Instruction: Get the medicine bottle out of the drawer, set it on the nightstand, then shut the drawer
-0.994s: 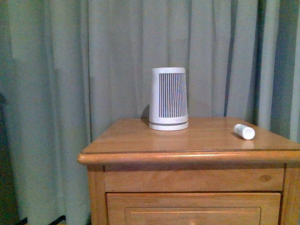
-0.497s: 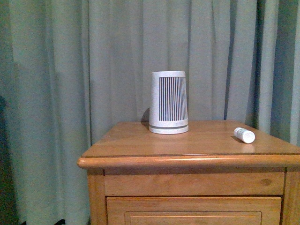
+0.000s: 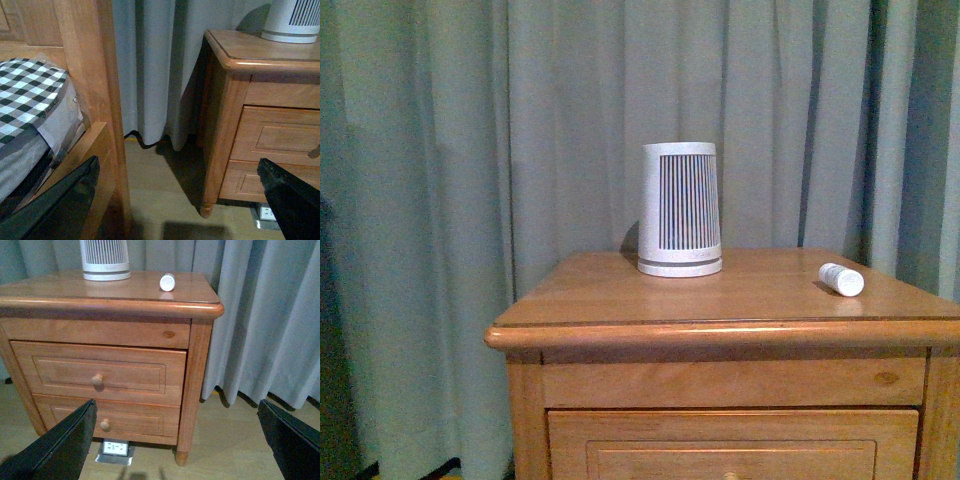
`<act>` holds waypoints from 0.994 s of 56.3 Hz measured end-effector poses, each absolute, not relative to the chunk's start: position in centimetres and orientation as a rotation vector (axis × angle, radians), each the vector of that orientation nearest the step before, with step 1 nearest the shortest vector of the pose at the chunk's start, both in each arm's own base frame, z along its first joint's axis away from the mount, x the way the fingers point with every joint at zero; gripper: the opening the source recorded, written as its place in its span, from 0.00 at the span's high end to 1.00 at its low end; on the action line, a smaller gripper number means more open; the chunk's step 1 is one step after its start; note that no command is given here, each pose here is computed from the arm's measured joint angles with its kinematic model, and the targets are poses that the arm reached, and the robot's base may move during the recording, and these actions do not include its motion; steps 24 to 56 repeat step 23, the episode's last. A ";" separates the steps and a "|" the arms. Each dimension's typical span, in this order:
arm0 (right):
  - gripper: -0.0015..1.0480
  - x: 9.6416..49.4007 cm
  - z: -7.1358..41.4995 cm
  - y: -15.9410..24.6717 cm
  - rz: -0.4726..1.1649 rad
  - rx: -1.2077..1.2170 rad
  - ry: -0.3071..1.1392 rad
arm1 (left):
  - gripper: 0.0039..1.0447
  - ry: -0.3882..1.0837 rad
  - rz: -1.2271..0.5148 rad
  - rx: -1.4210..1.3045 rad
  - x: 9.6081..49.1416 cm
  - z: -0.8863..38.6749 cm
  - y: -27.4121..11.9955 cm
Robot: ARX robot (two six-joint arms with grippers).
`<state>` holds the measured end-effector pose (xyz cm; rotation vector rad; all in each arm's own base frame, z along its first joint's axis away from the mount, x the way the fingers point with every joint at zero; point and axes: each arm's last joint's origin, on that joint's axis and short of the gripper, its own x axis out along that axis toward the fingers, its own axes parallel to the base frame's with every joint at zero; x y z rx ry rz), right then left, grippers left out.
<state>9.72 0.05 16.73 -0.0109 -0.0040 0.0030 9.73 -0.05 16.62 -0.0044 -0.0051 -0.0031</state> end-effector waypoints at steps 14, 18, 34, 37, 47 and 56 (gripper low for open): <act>0.07 9.7 16.7 0.1 0.003 -0.011 -0.004 | 0.06 -0.005 -0.003 -0.004 9.7 16.6 0.0; 0.07 9.7 16.7 0.0 0.003 -0.011 -0.004 | 0.06 -0.005 -0.003 -0.004 9.7 16.6 0.0; 0.07 9.7 16.7 0.0 0.003 -0.010 -0.004 | 0.06 -0.005 -0.003 -0.004 9.7 16.6 0.0; 0.07 9.7 16.7 0.0 0.003 -0.010 -0.004 | 0.06 -0.005 -0.003 -0.004 9.7 16.6 0.0; 0.07 9.7 16.7 0.0 0.003 -0.010 -0.004 | 0.06 -0.005 -0.003 -0.004 9.7 16.6 0.0; 0.07 9.7 16.7 0.0 0.003 -0.010 -0.004 | 0.06 -0.005 -0.003 -0.004 9.7 16.6 0.0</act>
